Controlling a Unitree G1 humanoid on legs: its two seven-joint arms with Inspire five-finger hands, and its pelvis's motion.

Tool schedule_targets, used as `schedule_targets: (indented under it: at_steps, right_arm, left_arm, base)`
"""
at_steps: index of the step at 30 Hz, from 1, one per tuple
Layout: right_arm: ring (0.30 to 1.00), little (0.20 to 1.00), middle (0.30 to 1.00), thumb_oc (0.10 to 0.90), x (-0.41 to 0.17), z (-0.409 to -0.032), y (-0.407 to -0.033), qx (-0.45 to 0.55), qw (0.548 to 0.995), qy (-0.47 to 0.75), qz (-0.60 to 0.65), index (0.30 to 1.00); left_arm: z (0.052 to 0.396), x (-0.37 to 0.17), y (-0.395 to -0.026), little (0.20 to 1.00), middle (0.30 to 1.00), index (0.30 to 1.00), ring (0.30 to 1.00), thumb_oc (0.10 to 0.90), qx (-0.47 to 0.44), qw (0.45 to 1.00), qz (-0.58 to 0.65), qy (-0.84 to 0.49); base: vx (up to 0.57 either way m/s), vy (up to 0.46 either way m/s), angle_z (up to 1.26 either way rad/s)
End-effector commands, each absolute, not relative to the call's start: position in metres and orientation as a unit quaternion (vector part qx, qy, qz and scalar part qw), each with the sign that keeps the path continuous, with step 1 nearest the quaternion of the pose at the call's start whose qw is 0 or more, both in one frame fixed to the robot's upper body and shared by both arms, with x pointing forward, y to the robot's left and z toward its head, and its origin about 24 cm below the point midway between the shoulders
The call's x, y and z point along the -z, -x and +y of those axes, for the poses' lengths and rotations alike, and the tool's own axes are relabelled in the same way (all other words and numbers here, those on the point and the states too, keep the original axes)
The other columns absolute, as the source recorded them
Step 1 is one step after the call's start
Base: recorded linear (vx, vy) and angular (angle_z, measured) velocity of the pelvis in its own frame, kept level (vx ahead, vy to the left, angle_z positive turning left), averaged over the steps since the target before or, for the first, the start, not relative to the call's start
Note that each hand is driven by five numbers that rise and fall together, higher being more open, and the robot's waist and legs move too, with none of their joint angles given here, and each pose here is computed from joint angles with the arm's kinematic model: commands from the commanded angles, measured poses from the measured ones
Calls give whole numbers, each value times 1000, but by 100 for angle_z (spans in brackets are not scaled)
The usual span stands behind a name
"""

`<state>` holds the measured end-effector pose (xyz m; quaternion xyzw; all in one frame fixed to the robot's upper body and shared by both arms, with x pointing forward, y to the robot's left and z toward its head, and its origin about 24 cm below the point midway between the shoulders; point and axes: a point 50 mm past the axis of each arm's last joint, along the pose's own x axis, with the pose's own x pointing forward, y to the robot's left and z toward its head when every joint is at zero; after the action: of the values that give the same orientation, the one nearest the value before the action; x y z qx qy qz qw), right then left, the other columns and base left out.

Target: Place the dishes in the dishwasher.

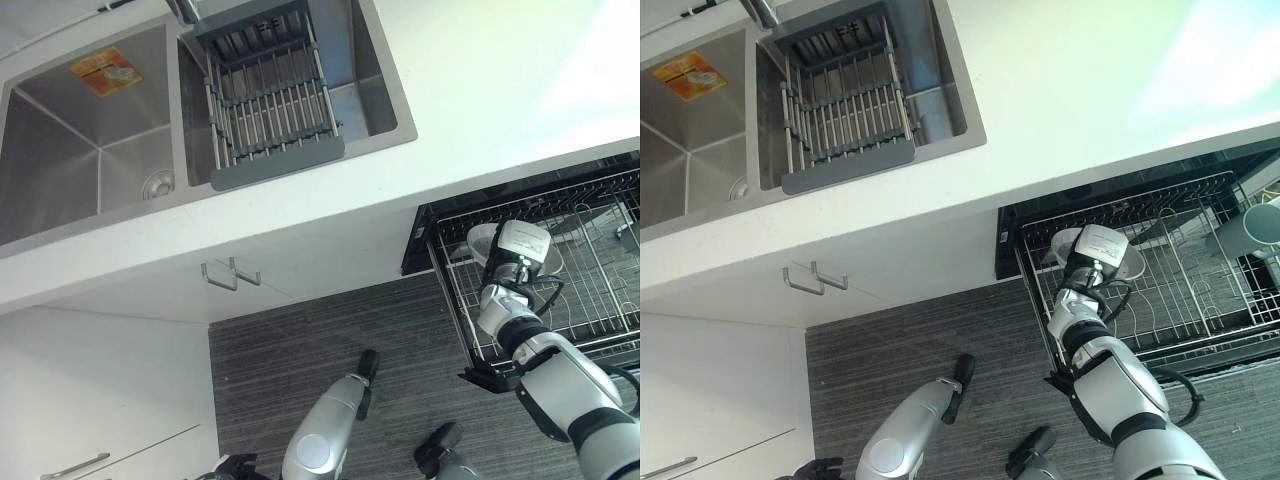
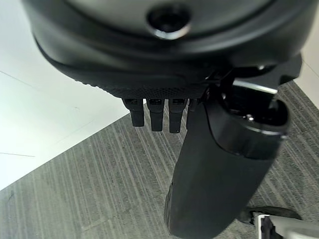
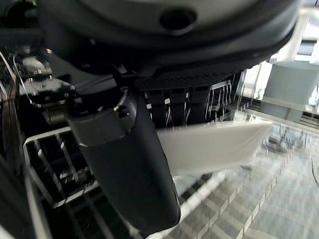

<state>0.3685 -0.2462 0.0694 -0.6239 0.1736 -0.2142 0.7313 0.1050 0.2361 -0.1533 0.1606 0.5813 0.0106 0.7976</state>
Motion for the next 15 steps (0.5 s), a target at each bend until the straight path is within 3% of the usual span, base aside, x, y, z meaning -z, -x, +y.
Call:
schedule_targets:
  at_steps: [1,7,15]
  right_arm:
    - [900,900,900,800,-97,-256,-380,234,748,595,178,900]
    - [900,900,900,800,-86,-248,-383,127,789,556,228,900]
    - [900,900,900,800,-79,-244,-382,107,811,524,237,900]
  left_arm:
    - [265,151,-77,900,900,900,900,800,-30,759,617,-205]
    - [271,147,-85,900,900,900,900,800,-36,760,615,-205]
    - [279,143,-93,900,900,900,900,800,-47,759,615,-209]
  base:
    - [-13,-38,-3]
    - [-19,-23,-6]
    - [-14,-20,-5]
